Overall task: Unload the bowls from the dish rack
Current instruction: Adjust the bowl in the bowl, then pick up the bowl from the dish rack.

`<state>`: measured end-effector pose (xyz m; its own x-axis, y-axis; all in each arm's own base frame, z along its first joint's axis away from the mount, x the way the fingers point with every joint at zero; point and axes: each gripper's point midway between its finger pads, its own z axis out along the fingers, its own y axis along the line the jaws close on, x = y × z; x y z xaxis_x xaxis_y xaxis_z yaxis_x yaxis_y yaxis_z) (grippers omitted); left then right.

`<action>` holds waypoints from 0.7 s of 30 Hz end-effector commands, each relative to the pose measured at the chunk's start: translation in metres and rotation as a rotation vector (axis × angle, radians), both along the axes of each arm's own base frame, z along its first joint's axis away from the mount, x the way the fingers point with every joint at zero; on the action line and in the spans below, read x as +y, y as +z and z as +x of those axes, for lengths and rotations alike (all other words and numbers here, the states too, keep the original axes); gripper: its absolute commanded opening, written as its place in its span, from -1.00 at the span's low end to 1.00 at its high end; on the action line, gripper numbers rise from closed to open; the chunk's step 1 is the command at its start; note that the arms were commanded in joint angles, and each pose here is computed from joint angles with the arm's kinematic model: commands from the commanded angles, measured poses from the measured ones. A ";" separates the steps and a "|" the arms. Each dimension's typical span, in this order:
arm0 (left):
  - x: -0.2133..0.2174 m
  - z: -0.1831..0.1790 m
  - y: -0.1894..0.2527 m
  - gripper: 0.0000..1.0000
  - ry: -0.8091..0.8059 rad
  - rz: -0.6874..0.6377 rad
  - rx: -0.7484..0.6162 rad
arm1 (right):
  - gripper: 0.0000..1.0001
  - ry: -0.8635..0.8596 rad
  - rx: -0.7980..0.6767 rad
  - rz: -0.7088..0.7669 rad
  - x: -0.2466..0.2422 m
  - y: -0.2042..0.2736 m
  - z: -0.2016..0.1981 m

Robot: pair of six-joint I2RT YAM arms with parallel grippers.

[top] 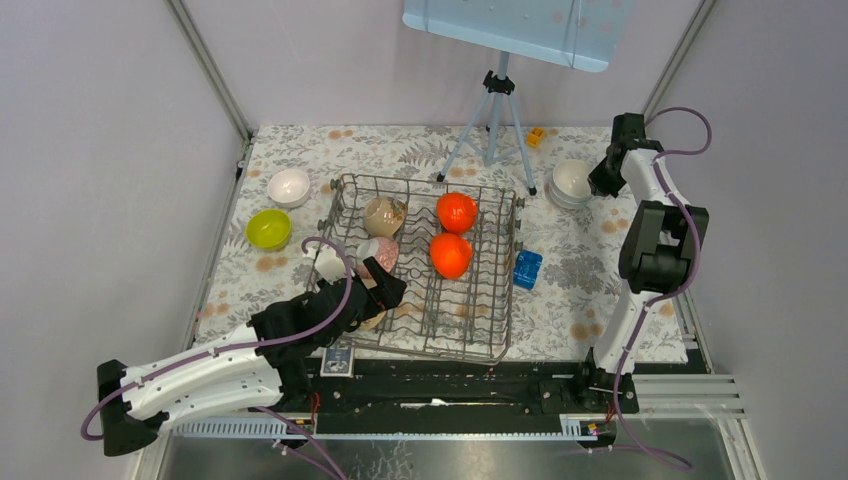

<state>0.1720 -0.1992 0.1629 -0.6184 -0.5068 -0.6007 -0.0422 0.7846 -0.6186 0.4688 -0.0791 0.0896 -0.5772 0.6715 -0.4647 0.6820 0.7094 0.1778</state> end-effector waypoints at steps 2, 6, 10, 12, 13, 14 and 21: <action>-0.004 0.003 0.012 0.97 0.000 -0.034 -0.023 | -0.82 -0.006 -0.055 -0.008 -0.002 0.032 -0.003; -0.004 0.002 0.011 0.97 -0.002 -0.040 -0.021 | -0.73 -0.006 -0.054 -0.009 -0.002 0.032 -0.005; -0.003 0.002 0.011 0.97 -0.001 -0.041 -0.021 | -0.35 -0.011 -0.065 -0.006 -0.001 0.036 -0.005; -0.003 0.002 0.011 0.97 0.000 -0.041 -0.022 | -0.10 -0.015 -0.090 0.000 0.000 0.047 -0.003; -0.003 0.002 0.011 0.97 -0.001 -0.041 -0.023 | 0.00 -0.019 -0.104 0.005 0.000 0.054 -0.002; -0.003 0.002 0.011 0.98 -0.001 -0.038 -0.023 | 0.09 -0.022 -0.120 0.010 0.001 0.061 -0.001; -0.008 0.006 0.018 0.97 -0.015 -0.031 -0.055 | 0.27 0.015 -0.251 0.075 0.029 0.112 -0.010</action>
<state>0.1720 -0.1991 0.1634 -0.6176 -0.5022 -0.6052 -0.0359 0.7867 -0.6163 0.4640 -0.0702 0.1316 -0.5284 0.6988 -0.4821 0.6750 0.6902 0.2606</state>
